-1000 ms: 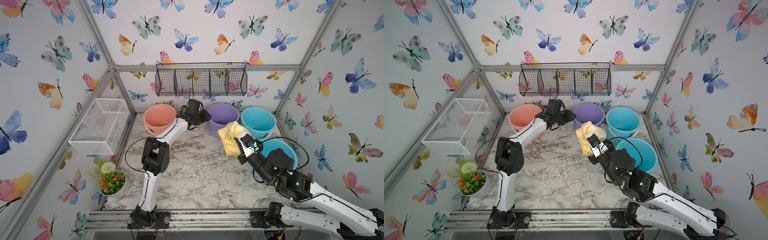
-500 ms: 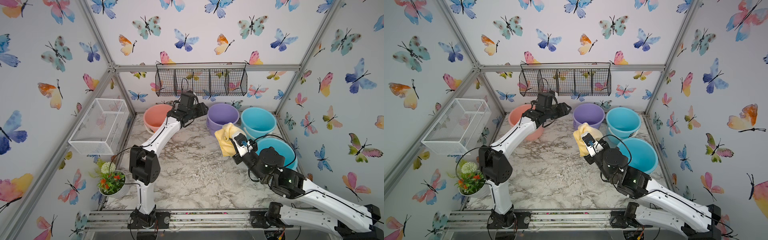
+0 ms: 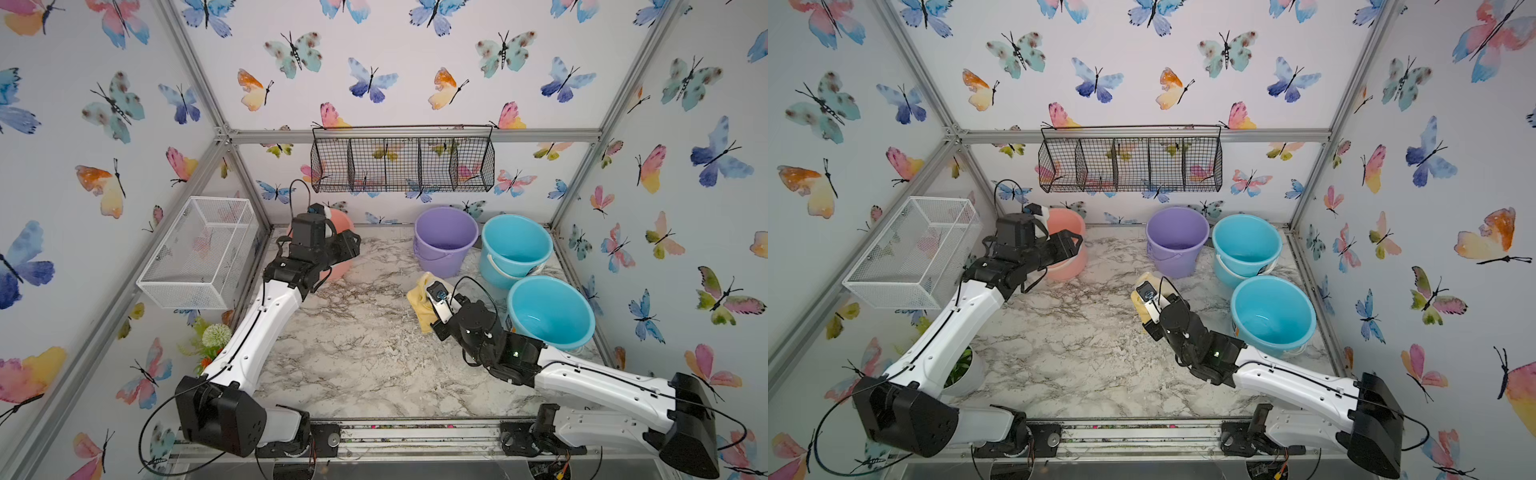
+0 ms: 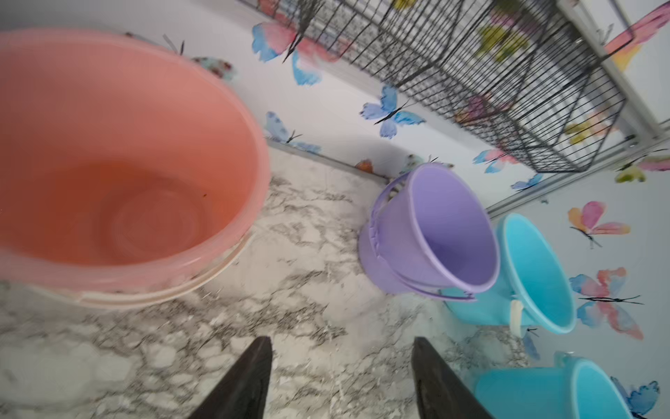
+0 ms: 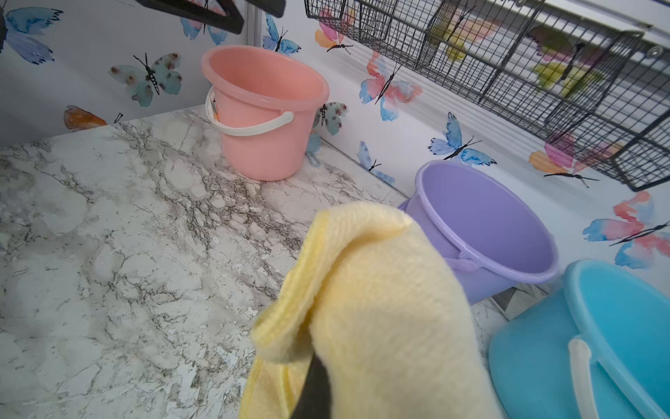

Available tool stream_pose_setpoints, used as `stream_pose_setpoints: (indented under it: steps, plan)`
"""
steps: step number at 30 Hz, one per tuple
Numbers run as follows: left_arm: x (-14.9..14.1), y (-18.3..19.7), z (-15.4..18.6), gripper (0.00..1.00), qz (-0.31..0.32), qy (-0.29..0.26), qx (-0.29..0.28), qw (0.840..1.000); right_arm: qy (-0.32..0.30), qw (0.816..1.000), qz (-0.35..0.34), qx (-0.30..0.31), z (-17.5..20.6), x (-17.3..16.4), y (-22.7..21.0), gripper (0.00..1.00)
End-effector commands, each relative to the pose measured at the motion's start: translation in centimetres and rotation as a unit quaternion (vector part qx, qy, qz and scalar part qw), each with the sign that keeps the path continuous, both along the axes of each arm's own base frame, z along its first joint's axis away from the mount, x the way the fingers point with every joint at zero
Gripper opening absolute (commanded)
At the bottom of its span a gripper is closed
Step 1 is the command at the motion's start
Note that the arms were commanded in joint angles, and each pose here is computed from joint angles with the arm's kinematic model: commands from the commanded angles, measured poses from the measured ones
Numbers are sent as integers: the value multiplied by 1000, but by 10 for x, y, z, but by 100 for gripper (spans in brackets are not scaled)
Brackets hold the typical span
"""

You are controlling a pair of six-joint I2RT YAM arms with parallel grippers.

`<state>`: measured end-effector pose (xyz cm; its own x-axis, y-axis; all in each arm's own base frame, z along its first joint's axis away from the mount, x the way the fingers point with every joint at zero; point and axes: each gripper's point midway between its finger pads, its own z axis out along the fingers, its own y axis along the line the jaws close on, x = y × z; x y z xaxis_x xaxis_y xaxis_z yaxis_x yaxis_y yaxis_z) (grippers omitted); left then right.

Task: Wipe the inside of the bucket with a cloth
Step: Pick up the bucket from the center of the board.

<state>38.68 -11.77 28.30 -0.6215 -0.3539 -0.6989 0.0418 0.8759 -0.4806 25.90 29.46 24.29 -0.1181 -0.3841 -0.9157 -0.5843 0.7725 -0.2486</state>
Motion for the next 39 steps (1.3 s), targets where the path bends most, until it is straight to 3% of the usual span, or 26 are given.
stream_pose_setpoints:
  steps: [1, 6, 11, 25, 30, 39]
  plan:
    - [-17, 34, -24, 63, 30, 20, 20, 999, 33, 998, 18, 50, -9, 10, 9, 2]
    - [-18, 80, -46, 65, 100, 44, 11, 994, 57, 997, 31, 46, -28, 14, 15, 2]
    - [-1, 110, -49, 72, 159, 43, -2, 986, 56, 997, 30, 41, -30, 15, 14, 2]
    - [67, 126, -81, 73, 195, 83, -60, 976, 54, 998, 26, 37, -26, 10, 3, 2]
    - [83, 127, -86, 67, 196, 85, -68, 974, 55, 998, 24, 34, -27, 8, 0, 2]
    - [92, 119, -108, 36, 178, 109, -80, 975, 57, 998, 22, 29, -29, 8, -2, 2]
